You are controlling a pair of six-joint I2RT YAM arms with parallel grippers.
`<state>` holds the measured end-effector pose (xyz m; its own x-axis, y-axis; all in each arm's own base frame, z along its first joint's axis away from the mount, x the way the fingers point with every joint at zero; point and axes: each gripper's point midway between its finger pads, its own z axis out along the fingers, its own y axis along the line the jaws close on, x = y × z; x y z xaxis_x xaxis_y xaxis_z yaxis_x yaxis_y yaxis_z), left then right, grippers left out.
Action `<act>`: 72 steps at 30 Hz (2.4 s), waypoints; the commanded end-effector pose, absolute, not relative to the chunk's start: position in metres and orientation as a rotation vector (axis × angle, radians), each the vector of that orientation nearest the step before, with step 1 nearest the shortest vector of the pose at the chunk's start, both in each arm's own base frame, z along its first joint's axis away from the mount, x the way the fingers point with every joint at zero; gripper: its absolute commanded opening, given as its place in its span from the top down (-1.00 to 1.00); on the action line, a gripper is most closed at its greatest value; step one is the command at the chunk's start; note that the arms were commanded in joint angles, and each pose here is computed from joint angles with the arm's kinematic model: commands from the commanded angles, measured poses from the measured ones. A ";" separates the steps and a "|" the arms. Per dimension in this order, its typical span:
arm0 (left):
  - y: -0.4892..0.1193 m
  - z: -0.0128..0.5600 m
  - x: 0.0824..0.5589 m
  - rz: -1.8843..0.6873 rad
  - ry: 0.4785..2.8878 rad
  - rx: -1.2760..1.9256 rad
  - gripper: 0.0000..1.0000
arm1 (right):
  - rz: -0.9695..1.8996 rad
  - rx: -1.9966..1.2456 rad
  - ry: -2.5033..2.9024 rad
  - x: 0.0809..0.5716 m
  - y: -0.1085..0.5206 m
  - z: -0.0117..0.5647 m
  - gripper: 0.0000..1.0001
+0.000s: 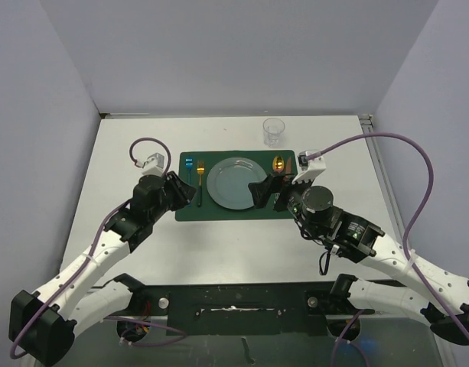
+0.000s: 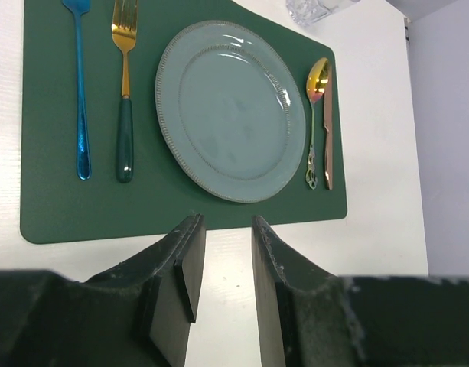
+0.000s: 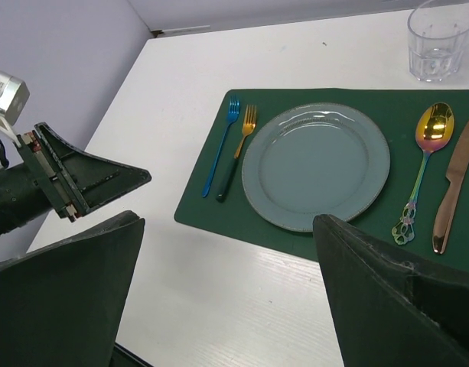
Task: Set the dinner table for one person
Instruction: Pick up the fork from the napkin.
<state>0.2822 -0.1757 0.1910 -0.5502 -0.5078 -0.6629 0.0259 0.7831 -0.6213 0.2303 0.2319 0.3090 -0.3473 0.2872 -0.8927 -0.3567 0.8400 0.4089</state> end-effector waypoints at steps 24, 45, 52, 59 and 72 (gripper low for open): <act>-0.133 0.107 0.394 -0.122 2.064 -0.393 0.51 | 0.804 -0.125 1.850 0.207 0.251 0.286 -0.96; -0.143 0.064 0.445 -0.168 2.306 -0.144 0.23 | 0.821 -0.030 1.781 0.191 0.211 0.300 -0.99; -0.122 0.043 0.432 -0.020 2.405 -0.108 0.31 | 0.817 -0.034 1.795 0.192 0.214 0.296 -0.99; -0.122 0.035 0.426 -0.032 2.423 -0.078 0.33 | 0.834 -0.052 1.802 0.191 0.220 0.297 -0.99; -0.151 0.026 0.434 -0.214 2.393 -0.013 0.33 | 0.824 -0.048 1.799 0.192 0.219 0.297 -0.99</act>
<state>0.4198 -0.1347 0.0232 -0.7655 -0.0719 -0.6394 -0.0096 0.9949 -0.1005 0.1912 0.2163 0.2842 -0.4180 0.3251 -0.8483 -0.3993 0.7730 0.4930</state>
